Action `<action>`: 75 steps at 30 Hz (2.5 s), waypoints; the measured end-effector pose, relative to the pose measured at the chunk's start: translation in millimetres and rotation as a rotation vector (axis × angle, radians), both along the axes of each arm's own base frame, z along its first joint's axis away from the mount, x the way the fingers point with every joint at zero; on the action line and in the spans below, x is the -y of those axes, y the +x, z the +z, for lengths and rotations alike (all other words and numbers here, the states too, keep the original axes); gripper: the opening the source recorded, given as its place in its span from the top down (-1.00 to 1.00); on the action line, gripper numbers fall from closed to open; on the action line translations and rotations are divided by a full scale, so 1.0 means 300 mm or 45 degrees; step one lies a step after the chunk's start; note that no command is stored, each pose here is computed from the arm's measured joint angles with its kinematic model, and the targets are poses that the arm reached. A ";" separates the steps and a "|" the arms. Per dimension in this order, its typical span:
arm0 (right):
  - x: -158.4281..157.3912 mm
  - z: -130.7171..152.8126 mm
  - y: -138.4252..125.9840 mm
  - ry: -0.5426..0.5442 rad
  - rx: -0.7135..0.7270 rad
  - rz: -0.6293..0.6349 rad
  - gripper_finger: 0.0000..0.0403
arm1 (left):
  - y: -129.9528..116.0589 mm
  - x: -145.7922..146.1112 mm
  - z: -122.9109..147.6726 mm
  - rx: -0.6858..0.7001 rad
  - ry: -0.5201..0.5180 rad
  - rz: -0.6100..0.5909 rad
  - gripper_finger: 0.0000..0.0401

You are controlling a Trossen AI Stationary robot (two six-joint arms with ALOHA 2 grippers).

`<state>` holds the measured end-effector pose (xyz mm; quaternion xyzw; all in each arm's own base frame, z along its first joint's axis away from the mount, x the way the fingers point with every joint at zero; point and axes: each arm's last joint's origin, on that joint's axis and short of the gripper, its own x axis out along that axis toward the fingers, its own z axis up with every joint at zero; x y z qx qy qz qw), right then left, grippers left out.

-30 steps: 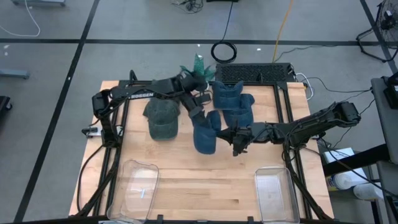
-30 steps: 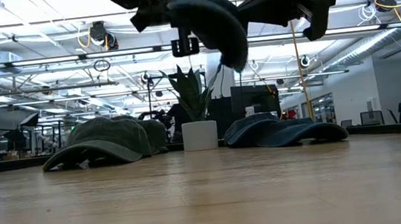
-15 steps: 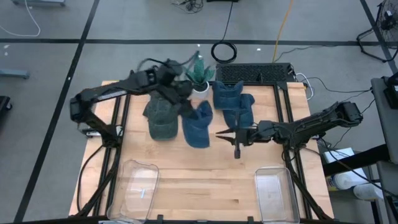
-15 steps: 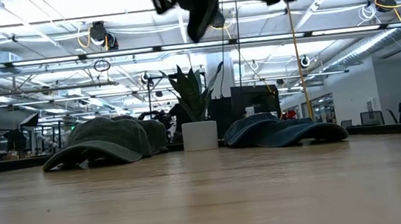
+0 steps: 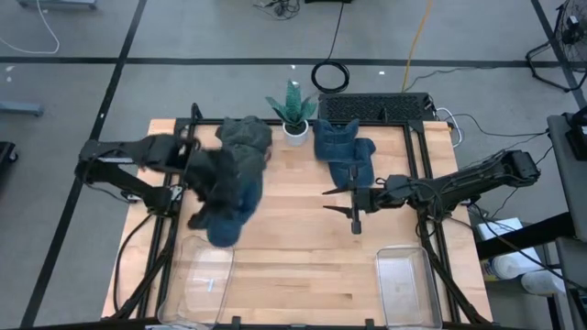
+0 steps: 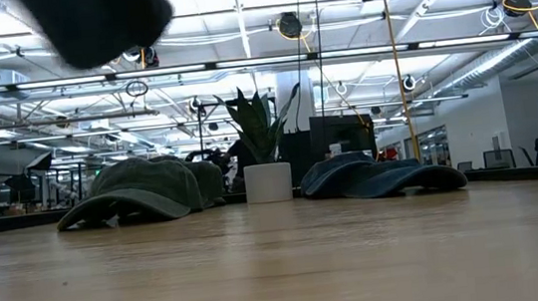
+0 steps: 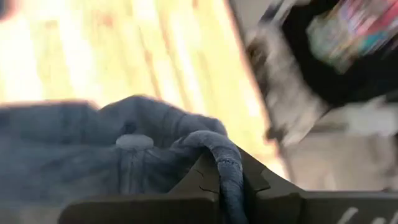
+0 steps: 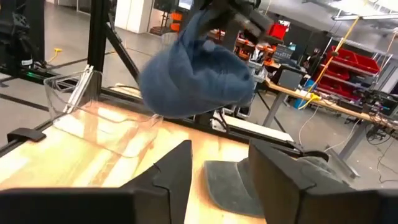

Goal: Pick & Place hat
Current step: Put the bottom blue cap into the left transparent bin

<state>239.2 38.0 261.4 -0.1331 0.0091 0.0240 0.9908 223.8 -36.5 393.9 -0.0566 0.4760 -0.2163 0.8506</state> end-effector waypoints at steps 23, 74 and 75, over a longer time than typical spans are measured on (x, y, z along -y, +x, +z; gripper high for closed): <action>0.000 -0.003 0.000 -0.016 -0.009 -0.002 0.27 | -0.224 0.508 -0.197 -0.217 0.119 -0.108 0.86; -0.005 -0.010 0.000 -0.017 -0.038 0.070 0.28 | -0.222 0.471 -0.441 -0.621 -0.431 0.629 -0.22; -0.005 -0.010 0.000 -0.017 -0.038 0.070 0.28 | -0.227 0.461 -0.426 -0.598 -0.451 0.631 -0.23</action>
